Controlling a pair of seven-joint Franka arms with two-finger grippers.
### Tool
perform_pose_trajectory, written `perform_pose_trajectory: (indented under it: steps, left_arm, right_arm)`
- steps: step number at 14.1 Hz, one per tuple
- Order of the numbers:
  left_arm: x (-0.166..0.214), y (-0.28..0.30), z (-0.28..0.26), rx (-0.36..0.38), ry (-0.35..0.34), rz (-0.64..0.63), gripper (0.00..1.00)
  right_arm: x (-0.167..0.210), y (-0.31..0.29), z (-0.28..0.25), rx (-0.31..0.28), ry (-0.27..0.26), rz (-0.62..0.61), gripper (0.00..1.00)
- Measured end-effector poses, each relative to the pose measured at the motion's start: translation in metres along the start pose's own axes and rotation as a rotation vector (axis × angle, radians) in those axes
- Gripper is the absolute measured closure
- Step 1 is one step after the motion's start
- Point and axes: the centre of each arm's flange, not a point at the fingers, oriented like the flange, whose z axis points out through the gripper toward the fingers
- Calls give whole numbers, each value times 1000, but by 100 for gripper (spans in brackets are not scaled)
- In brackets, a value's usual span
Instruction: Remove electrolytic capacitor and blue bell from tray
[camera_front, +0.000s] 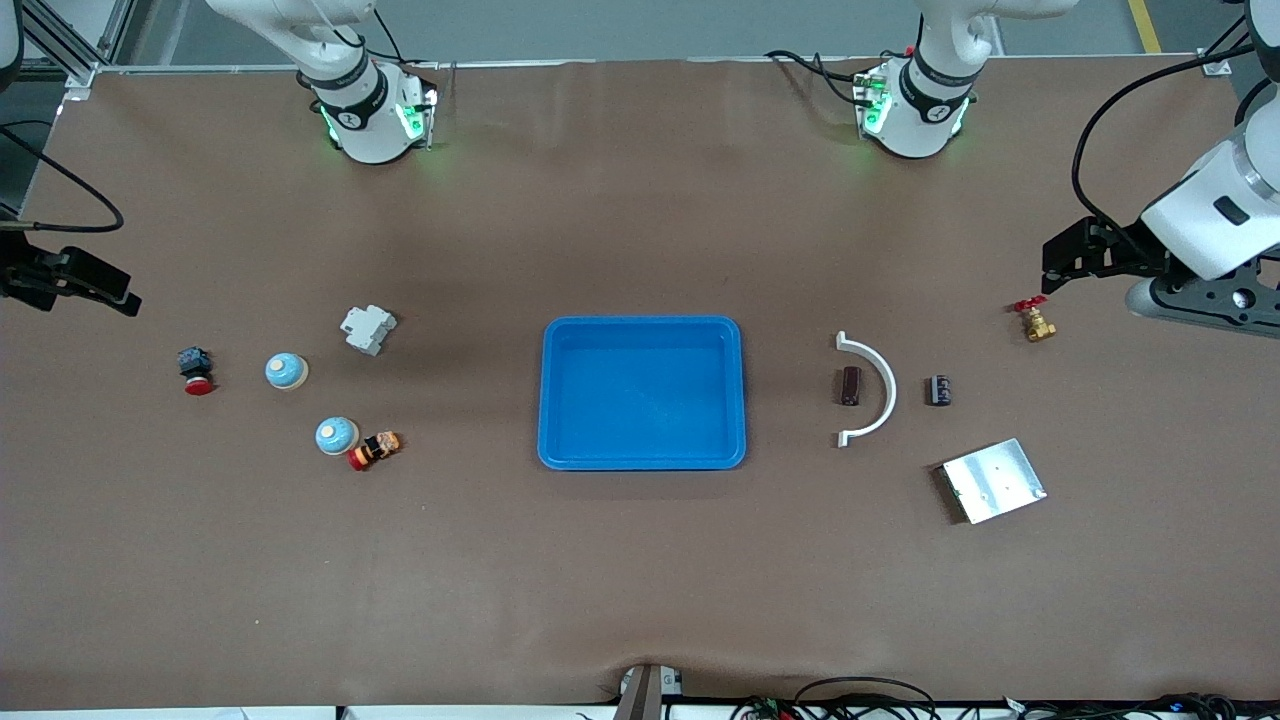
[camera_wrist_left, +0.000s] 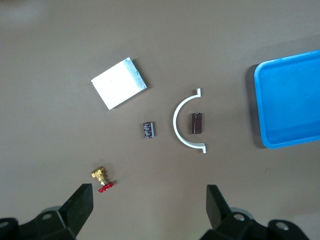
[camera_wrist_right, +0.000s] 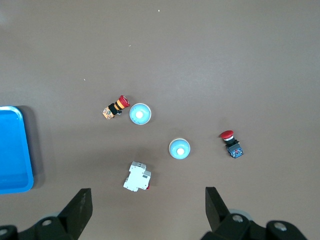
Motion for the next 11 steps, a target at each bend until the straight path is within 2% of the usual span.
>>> perform_pose_trajectory:
  steps: [5,11]
  left_arm:
    - [-5,0,-11,1,25,-70,0]
    - [-2,-7,-14,3,56,-89,0]
  right_arm:
    - [0,0,0,0,0,1,0]
    - [0,0,0,0,0,1,0]
